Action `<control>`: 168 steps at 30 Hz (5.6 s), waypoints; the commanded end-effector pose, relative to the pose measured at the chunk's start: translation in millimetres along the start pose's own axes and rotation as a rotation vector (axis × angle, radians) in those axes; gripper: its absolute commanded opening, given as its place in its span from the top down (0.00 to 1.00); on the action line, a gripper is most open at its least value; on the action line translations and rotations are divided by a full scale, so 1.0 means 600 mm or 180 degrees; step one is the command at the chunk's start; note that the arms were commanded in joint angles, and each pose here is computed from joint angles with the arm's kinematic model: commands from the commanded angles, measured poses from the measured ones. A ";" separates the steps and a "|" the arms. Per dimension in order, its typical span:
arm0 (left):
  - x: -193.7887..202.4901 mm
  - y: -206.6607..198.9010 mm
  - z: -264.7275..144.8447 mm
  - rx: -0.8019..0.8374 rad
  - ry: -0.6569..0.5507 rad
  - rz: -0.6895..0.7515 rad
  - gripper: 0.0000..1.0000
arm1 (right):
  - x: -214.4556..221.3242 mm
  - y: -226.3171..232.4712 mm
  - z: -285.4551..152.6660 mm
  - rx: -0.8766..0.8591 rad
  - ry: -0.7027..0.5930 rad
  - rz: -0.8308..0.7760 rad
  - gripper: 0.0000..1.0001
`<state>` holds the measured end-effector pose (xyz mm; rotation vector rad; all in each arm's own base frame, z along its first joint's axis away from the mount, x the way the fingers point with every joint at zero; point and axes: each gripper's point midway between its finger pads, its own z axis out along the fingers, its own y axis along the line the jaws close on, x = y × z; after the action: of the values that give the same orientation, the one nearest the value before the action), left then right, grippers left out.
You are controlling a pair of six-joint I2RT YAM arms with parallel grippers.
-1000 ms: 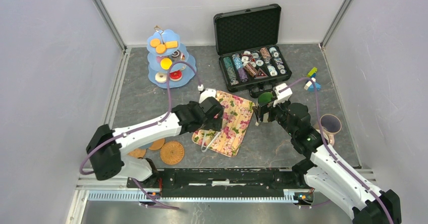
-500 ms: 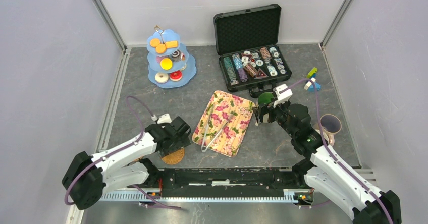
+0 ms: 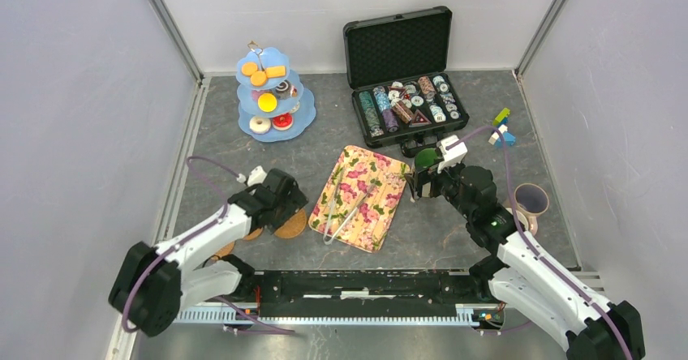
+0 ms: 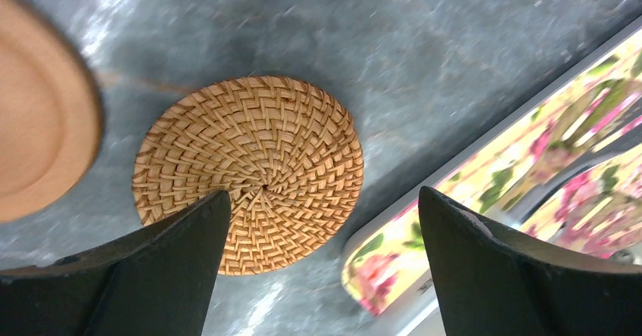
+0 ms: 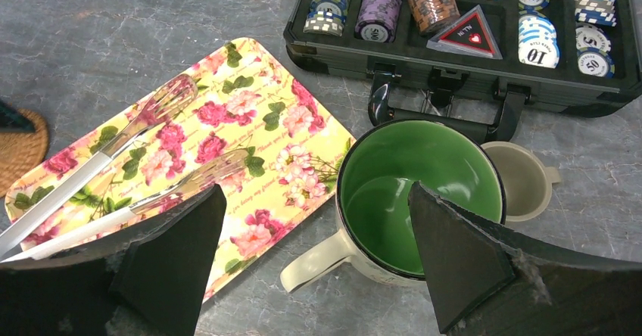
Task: Serve the afternoon tea
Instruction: Move the coaster to the center of the board, then pick up the cup at the center of the board, then place the cup on the coaster.
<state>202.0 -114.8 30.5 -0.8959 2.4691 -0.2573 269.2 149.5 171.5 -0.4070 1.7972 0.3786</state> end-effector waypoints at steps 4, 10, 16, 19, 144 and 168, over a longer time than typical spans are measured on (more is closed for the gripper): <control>-0.066 -0.079 0.068 0.0181 -0.0139 0.0157 0.01 | -0.015 0.001 0.005 -0.0003 -0.0095 0.0021 0.02; -0.122 -0.149 0.111 0.0224 -0.0288 0.0340 0.03 | -0.011 -0.006 0.004 0.0062 -0.0064 0.0004 0.02; -0.156 -0.181 0.154 0.0110 -0.0406 0.0434 0.03 | -0.015 -0.009 0.003 0.0096 -0.0065 -0.0011 0.02; -0.170 -0.198 0.163 0.0092 -0.0452 0.0492 0.03 | -0.019 -0.009 0.002 0.0103 -0.0074 -0.0018 0.02; -0.219 -0.285 -0.107 0.1031 -0.3089 0.1833 0.98 | -0.111 -0.091 -0.107 0.0996 -0.1048 0.0295 0.02; -0.197 -0.221 -0.032 0.0761 -0.2602 0.1565 0.98 | -0.100 -0.092 -0.102 0.1007 -0.1000 0.0288 0.02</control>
<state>326.4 -133.6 87.5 0.0051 1.9174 0.1334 255.2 77.5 237.1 -0.0461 1.5638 0.2018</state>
